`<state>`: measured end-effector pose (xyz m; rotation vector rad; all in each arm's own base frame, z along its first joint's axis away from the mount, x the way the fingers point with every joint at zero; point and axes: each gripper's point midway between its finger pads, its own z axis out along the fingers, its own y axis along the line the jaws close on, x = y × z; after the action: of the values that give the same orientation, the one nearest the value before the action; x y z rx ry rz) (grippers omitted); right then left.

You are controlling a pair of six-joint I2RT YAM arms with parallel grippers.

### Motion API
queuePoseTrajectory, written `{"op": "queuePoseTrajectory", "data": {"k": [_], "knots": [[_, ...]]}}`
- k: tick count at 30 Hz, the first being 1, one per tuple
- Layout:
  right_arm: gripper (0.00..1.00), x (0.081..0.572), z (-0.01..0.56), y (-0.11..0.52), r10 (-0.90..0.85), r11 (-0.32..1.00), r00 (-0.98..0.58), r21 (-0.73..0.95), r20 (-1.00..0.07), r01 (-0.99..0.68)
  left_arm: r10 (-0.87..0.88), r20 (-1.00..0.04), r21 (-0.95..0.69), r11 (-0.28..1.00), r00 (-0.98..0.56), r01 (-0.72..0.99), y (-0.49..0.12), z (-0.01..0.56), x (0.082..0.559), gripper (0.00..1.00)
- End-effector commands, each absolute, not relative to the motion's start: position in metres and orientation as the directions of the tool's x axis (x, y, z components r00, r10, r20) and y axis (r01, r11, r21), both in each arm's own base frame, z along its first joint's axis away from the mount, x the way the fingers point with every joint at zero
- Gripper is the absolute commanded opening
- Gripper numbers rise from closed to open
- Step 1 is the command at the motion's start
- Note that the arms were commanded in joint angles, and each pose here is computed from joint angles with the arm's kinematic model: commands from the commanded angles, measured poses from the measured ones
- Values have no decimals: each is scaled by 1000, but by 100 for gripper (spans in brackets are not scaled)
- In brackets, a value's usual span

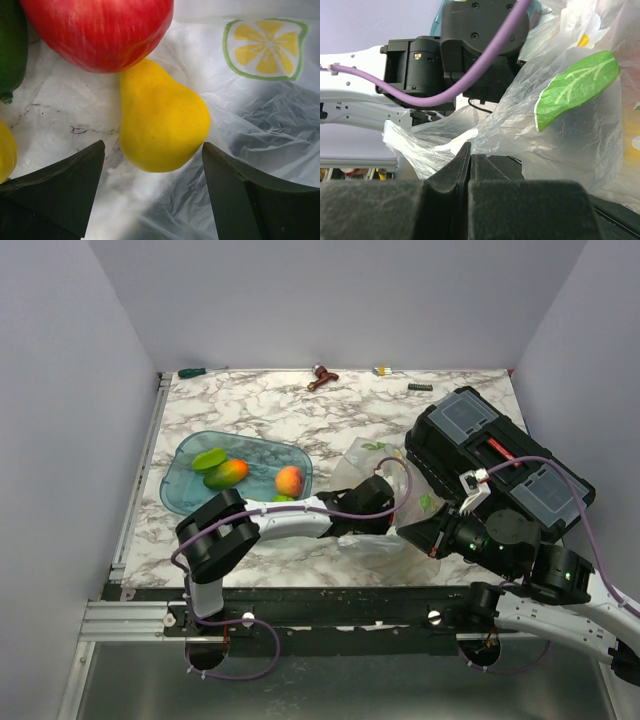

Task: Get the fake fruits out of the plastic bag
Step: Take out the fake fruit from the plastic bag.

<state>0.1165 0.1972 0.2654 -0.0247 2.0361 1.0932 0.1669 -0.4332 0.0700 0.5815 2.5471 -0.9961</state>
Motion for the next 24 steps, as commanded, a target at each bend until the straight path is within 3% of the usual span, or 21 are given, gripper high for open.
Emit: {"op": "queuePoseTrajectory", "data": {"k": [1,9,19,24], "knots": [[1,112,261,197,310,628,-693,688,-651,-365,257,-451,-543,681,-855,491,-439,62,168,78],[1,108,255,196,305,623,-706,695,-639,-359,250,-418,-569,677,-873,467,-452,52,170,78],[1,101,238,193,296,619,-733,707,-613,-342,299,-443,-580,623,-845,525,-435,71,154,37],[1,104,234,184,355,611,-718,730,-599,-307,336,-435,-581,604,-835,545,-408,86,136,24]]}}
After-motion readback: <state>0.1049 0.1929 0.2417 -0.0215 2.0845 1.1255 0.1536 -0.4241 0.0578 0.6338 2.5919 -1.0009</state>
